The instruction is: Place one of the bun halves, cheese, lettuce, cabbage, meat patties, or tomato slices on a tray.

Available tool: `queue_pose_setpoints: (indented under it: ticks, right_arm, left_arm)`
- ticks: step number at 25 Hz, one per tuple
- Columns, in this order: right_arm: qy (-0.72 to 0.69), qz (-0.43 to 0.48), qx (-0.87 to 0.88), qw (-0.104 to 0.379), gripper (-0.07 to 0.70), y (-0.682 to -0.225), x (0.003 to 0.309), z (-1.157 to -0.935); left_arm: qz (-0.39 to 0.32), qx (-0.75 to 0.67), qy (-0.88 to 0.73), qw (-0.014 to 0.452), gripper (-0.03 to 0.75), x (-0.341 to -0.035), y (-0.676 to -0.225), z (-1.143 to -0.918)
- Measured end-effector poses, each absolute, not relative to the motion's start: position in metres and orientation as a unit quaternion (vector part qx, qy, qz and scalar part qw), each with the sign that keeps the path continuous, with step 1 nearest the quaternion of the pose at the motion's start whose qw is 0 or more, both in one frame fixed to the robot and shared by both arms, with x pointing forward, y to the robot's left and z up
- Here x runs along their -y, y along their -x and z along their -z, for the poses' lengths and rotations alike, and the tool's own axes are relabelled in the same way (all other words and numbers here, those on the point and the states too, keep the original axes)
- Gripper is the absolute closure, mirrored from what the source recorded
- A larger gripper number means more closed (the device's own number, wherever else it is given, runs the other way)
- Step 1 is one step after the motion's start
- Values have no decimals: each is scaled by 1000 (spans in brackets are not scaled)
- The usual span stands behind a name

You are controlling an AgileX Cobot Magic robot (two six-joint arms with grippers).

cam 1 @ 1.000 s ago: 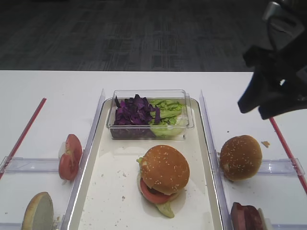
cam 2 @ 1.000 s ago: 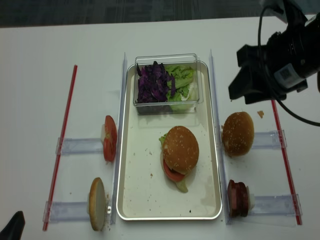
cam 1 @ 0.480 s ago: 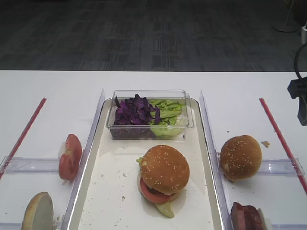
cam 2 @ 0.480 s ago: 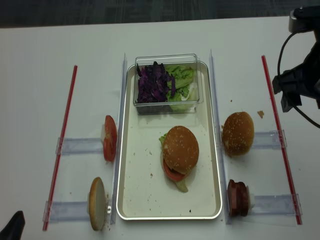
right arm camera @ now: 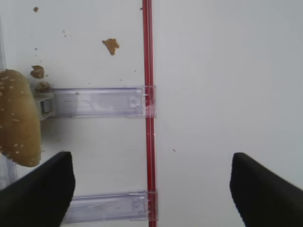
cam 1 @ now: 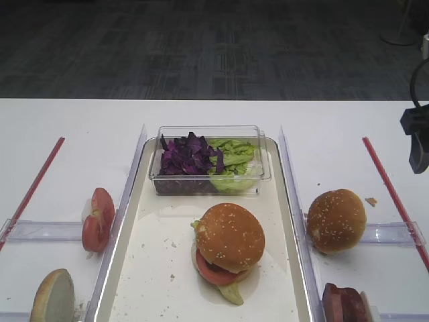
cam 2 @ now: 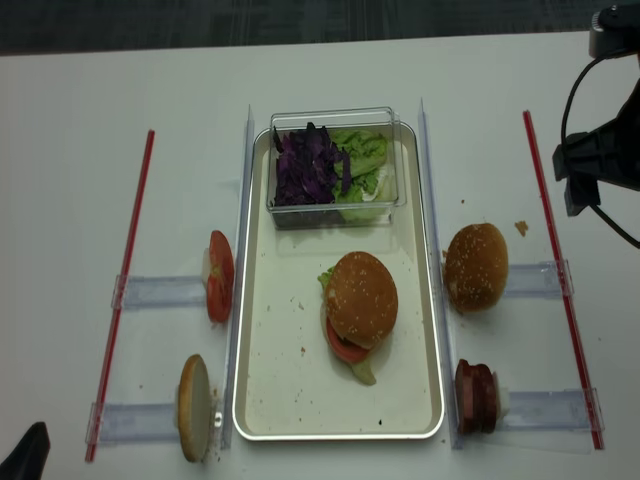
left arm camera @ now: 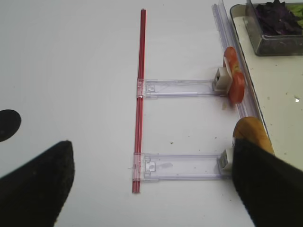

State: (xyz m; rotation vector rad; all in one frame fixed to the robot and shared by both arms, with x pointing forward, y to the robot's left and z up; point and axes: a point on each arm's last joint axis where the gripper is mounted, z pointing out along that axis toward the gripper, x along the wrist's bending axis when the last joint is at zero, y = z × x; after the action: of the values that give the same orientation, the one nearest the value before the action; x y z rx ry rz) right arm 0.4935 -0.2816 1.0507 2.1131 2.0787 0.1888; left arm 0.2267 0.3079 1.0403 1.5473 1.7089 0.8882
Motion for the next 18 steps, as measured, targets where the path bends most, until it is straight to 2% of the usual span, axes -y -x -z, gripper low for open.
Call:
queue_pose_setpoints:
  ticks: [6, 13, 18]
  right_arm:
    - [-713, -73, -693, 75, -46, -494, 280, -1051]
    - [-731, -94, -674, 50, -46, -494, 304, -1051]
    - [-728, -98, -678, 44, -46, -494, 306, -1051]
  left_arm:
    - [-339, -653, -591, 329, 97, -308, -227, -1040]
    - [-339, -653, -591, 329, 97, -308, -227, -1040]
    - [-339, -653, -591, 329, 97, -308, -227, -1040]
